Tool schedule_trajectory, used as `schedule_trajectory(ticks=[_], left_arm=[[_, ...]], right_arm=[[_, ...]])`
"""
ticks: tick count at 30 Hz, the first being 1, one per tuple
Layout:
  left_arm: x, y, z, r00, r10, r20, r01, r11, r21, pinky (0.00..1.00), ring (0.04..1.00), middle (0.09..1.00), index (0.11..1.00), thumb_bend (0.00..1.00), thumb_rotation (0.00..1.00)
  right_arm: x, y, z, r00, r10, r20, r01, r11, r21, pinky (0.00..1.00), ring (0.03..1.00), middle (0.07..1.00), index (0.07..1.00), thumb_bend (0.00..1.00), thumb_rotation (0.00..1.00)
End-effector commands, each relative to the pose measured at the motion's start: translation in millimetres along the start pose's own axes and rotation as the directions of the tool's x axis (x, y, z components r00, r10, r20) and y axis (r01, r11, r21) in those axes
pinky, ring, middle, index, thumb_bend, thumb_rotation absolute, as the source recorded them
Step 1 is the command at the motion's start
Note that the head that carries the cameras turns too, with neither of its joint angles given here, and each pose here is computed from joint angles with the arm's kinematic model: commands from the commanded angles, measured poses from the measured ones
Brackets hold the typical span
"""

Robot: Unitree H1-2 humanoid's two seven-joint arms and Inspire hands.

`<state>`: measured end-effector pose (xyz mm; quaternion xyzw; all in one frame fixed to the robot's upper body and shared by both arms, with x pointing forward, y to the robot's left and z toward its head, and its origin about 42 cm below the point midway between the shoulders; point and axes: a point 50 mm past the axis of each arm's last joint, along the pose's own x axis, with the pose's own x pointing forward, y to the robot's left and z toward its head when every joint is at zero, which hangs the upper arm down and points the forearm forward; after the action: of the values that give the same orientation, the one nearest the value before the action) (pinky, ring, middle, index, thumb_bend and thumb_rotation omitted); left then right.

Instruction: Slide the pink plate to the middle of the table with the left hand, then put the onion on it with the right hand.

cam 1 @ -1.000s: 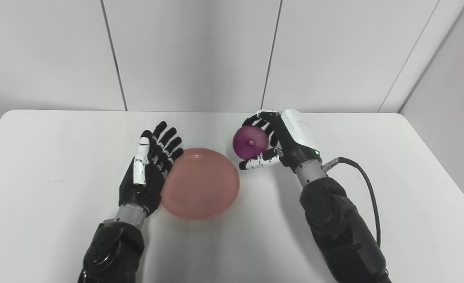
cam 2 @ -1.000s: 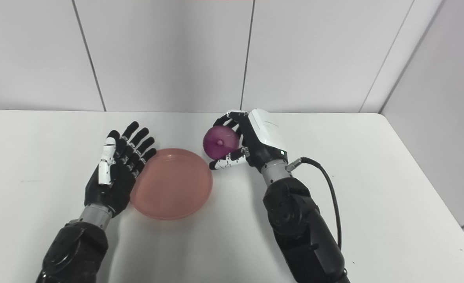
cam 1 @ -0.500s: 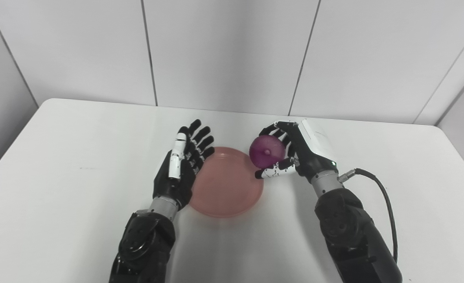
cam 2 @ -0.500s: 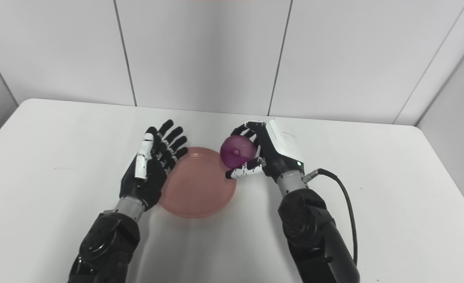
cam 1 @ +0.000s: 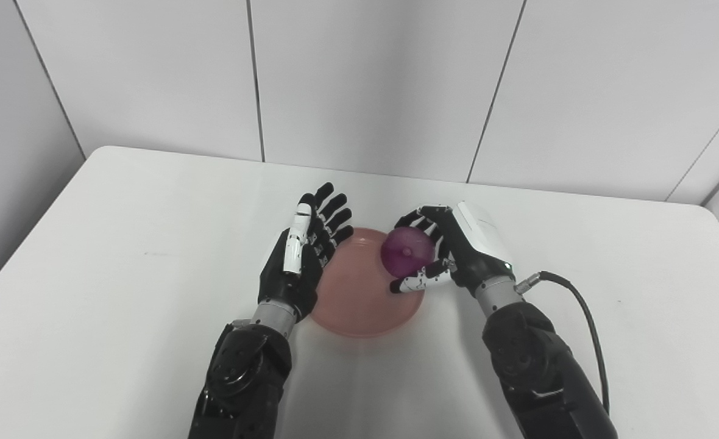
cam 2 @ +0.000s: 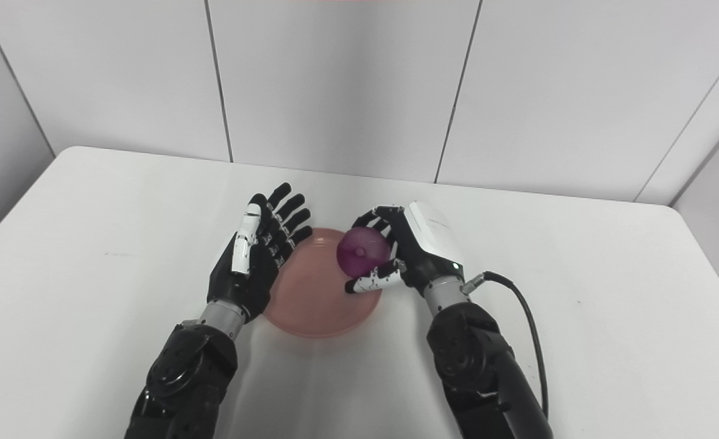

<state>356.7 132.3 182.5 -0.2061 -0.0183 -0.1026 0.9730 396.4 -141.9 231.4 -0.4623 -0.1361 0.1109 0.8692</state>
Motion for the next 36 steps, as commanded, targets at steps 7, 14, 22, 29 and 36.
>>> schedule_trajectory(ticks=[7, 14, 22, 29, 36], left_arm=[[9.4, -16.0, 18.6, 0.994, -0.04, 0.104, 0.04, 0.999, 0.004, 0.9, 0.918, 0.925, 0.917, 0.45, 1.0], [9.4, -15.6, 19.3, 0.994, -0.032, 0.107, 0.032, 0.999, 0.001, 0.9, 0.921, 0.926, 0.917, 0.45, 1.0], [9.9, -12.6, 22.7, 0.992, 0.001, 0.128, -0.002, 1.0, 0.01, 0.93, 0.923, 0.927, 0.92, 0.45, 1.0], [13.8, -8.7, 27.9, 0.987, 0.043, 0.153, -0.046, 0.999, 0.019, 0.92, 0.924, 0.928, 0.915, 0.44, 1.0], [14.9, -5.8, 28.9, 0.985, 0.054, 0.164, -0.057, 0.998, 0.014, 0.93, 0.92, 0.925, 0.916, 0.44, 1.0]], right_arm=[[20.7, -7.0, 23.6, 0.991, -0.049, 0.123, 0.049, 0.999, 0.009, 0.22, 0.316, 0.428, 0.553, 0.65, 0.11], [32.6, 7.5, 32.6, 0.986, -0.034, 0.164, 0.034, 0.999, 0.003, 0.21, 0.292, 0.407, 0.546, 0.65, 0.1], [44.7, 22.0, 42.7, 0.982, -0.023, 0.189, 0.022, 1.0, 0.006, 0.18, 0.268, 0.378, 0.489, 0.52, 0.14], [48.3, 31.8, 42.9, 0.977, -0.021, 0.211, 0.024, 1.0, -0.012, 0.17, 0.257, 0.367, 0.488, 0.51, 0.14], [46.4, 38.8, 39.0, 0.981, 0.011, 0.193, 0.0, 0.999, -0.052, 0.19, 0.27, 0.373, 0.488, 0.52, 0.13]])
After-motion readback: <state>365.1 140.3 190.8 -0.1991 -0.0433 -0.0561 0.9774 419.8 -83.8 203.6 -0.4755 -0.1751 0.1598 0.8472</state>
